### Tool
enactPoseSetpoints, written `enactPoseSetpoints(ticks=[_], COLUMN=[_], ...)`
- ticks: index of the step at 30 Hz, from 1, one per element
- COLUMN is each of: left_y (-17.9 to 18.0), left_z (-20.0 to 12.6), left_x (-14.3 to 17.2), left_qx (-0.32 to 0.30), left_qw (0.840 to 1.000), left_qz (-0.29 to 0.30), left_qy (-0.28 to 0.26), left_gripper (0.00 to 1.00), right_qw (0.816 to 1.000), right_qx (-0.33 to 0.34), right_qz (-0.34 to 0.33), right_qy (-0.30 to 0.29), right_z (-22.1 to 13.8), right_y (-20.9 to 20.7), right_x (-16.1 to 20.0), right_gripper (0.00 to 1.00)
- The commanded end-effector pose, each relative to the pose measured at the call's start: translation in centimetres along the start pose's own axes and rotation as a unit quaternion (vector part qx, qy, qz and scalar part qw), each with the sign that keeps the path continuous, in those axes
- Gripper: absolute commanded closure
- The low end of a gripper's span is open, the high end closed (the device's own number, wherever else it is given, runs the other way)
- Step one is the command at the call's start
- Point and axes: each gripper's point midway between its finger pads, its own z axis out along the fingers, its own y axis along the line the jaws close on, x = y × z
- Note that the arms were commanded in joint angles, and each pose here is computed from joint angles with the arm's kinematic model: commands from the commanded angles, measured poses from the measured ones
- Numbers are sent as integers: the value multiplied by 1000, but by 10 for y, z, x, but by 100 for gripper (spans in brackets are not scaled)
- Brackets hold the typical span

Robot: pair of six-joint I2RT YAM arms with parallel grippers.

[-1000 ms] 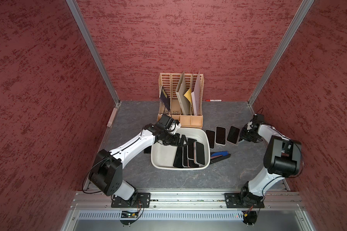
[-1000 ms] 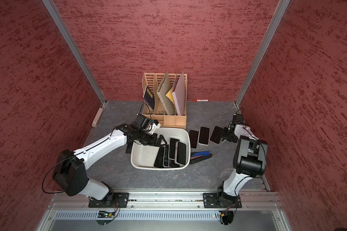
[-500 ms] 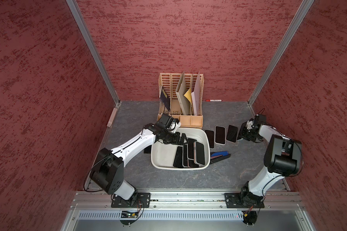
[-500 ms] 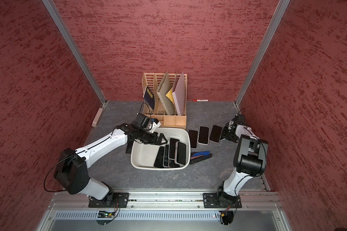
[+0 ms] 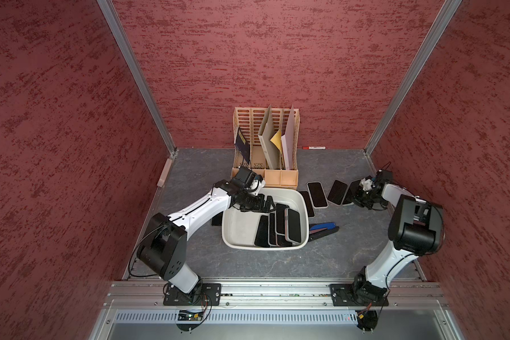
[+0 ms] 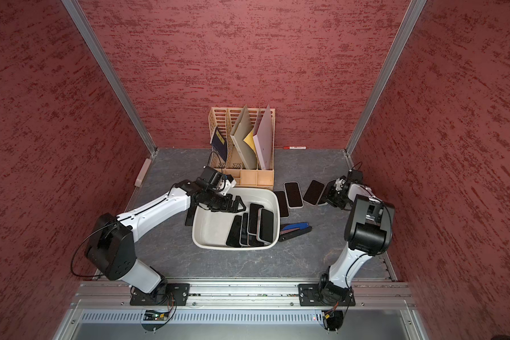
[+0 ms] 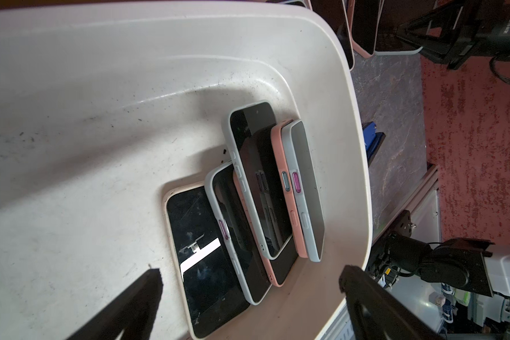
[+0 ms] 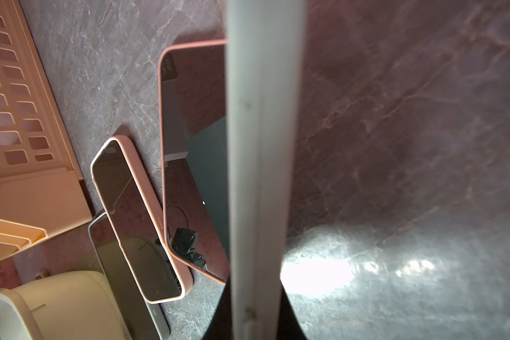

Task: Take the phone out of the storage box
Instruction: Place the phone at the center of the board.

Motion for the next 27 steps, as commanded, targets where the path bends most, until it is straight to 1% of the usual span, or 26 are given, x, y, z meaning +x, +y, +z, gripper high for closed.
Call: enactPoseSetpoints(ticks=[1,2,4,6,9,13,14,16,17,18,19,20,22,24,27], left_y=[14,17,22,25,27,28,28,25,23,22,19,15,4,-8,-38], left_z=[-5,-5,-5,-5,-6,-6,-5,-1,2,5,8,12,21,29,40], left_x=[-4,-2,2,4,5,7,8,11,14,16,18,21,25,25,21], left_qx=[-46,-56,-71,-77,-81,-90,-93,-97,-100,-102,-100,-97,-84,-71,-6], left_qw=[999,998,997,997,997,996,996,995,994,994,994,994,995,996,998], left_qz=[0,-2,-4,-5,-10,-9,-6,1,3,2,0,0,-1,-3,-26], left_qy=[2,9,21,21,16,17,19,28,35,42,48,52,61,60,63], left_gripper=[0,0,0,0,0,0,0,0,0,0,0,0,0,0,0], right_qw=[999,999,998,998,997,996,995,993,992,990,987,986,986,989,994], right_qx=[12,15,19,21,31,52,60,86,103,122,140,147,138,102,60], right_qz=[35,39,48,57,63,70,73,75,75,75,75,77,79,87,76], right_qy=[29,29,29,30,31,28,23,10,2,-7,-14,-23,-42,-57,-57], right_z=[8,7,7,7,4,-6,-11,-25,-33,-43,-52,-61,-74,-81,-84], right_y=[-17,-19,-24,-27,-32,-37,-37,-39,-42,-44,-47,-46,-37,-20,9], right_x=[11,11,11,11,10,9,8,7,6,7,8,10,12,17,27], right_gripper=[85,79,72,54,33,23,19,13,9,8,4,4,4,4,4])
